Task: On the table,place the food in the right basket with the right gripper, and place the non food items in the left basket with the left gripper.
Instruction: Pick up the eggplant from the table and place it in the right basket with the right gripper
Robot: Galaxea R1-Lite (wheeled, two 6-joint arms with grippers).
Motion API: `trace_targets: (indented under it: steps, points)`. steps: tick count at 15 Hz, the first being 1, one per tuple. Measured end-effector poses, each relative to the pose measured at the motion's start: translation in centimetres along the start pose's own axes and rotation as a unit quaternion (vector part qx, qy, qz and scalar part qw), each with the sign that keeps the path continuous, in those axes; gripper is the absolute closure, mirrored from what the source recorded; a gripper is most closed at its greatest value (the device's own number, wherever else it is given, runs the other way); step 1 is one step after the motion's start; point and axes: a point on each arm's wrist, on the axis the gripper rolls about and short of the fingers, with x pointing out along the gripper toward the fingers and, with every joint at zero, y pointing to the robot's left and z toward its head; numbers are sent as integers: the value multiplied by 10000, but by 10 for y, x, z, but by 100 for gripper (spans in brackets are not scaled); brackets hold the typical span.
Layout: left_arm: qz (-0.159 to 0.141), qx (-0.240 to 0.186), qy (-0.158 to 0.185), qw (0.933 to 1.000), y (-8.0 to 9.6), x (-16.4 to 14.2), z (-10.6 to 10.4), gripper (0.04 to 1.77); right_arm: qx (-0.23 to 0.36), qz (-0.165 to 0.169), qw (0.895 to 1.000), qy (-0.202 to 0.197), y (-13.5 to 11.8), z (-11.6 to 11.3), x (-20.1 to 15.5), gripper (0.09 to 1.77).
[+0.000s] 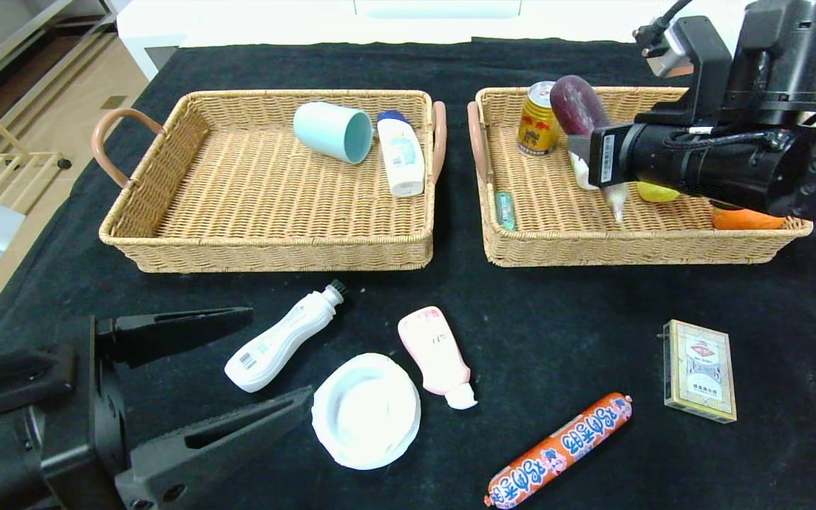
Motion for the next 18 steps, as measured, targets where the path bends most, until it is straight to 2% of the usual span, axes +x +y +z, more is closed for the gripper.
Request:
trace_targets:
  steps: [3, 8, 14, 18]
  points:
    - [6, -1, 5, 10000, 0, 0, 0, 9, 39, -103, 9998, -139, -5, 5, 18, 110]
    - [6, -1, 4, 10000, 0, 0, 0, 9, 140, -314, 9993, -150, -18, -4, 44, 110]
    - [7, 2, 0, 10000, 0, 0, 0, 9, 121, -363, 9992, -115, -20, -8, 48, 110]
    - [27, 12, 7, 10000, 0, 0, 0, 9, 122, -350, 9992, -127, -20, -5, 45, 72]
